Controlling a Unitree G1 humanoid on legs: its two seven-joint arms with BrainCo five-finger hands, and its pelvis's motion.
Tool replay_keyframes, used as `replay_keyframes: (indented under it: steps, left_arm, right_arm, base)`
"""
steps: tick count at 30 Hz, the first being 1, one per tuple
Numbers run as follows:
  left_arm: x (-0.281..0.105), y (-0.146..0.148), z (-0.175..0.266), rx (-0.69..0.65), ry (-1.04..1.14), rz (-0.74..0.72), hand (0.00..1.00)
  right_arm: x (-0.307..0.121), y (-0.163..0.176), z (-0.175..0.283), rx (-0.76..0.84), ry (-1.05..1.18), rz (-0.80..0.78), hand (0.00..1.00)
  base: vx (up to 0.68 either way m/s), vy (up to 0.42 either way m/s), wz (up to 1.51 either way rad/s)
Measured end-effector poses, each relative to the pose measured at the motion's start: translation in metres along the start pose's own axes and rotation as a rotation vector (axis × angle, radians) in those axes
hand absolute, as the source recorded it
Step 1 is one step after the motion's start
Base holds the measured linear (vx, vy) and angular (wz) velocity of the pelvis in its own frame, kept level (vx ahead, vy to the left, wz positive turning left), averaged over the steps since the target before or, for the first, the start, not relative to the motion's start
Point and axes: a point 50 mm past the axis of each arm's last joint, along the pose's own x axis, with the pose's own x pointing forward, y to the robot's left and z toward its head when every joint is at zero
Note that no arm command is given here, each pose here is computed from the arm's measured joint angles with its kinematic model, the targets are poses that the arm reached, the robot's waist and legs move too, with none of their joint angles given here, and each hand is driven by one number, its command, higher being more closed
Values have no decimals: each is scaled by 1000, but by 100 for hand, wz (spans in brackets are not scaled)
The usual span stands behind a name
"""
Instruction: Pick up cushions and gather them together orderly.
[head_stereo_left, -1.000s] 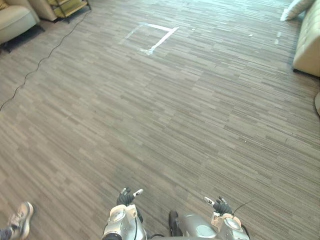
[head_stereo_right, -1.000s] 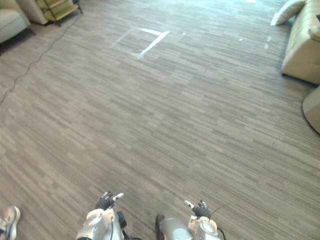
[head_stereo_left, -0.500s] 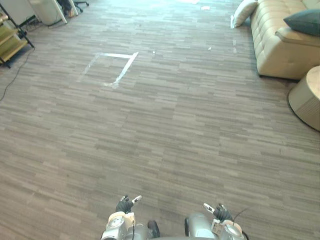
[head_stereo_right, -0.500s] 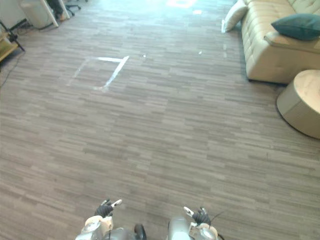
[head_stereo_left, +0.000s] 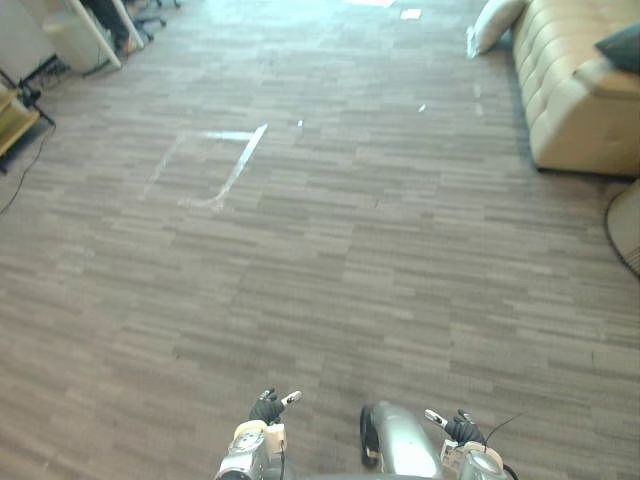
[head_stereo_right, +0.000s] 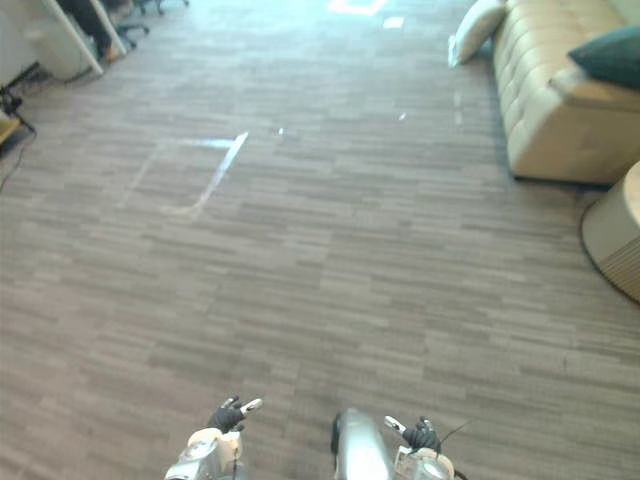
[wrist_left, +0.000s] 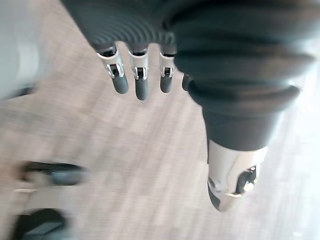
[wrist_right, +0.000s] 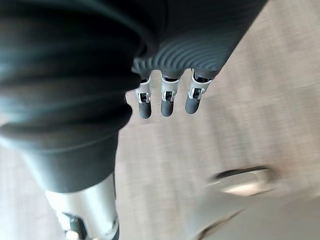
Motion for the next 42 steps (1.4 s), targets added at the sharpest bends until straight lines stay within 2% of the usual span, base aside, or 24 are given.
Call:
replay_keyframes:
  steps: [5,9,13,15,18,23,26,30,33,42]
  left_arm:
    - [-1,1,2,-44,-23,12,0]
    - [-2,6,-1,-39,-15,23,0]
    - [2,10,2,-11,-3,28,0]
    - [1,11,-1,-9,14,35,0]
    - [2,1,1,-2,4,7,0]
    - [6,-7,15,9,-28,-12,0]
    - [5,-19,3,17,23,-40,0]
    - [0,-9,-11,4,63,-5,0]
    - [-2,5,-8,-49,25,37,0]
    - [-2,3,4,-78,-45,34,0]
  right_arm:
    - [0,5,5,21,-25,8,0]
    - [-5,-9,-14,5,28,-31,0]
    - [-10,1,-34,12,94,-13,0]
    - [-7,15,-21,8,56,30,0]
    - [-5,6,-2,-15,-37,18,0]
    - [-2,8,9,-7,-71,22,0]
    - [1,-4,17,5,-81,-17,0]
    - [-1,-8,12,8,-62,-28,0]
    - [-2,10,7,-27,-48,33,0]
    - [-2,2,3,-31,-31,2,0]
  base:
    - [482,127,-92]
    - [685,423,-62]
    - [755,349,13]
    - [588,225,-46]
    - [542,190,-30]
    - [532,-36,33]
    - [702,-219,35]
    - [567,-278,14]
    - [491,-140,-64]
    - [563,156,-66]
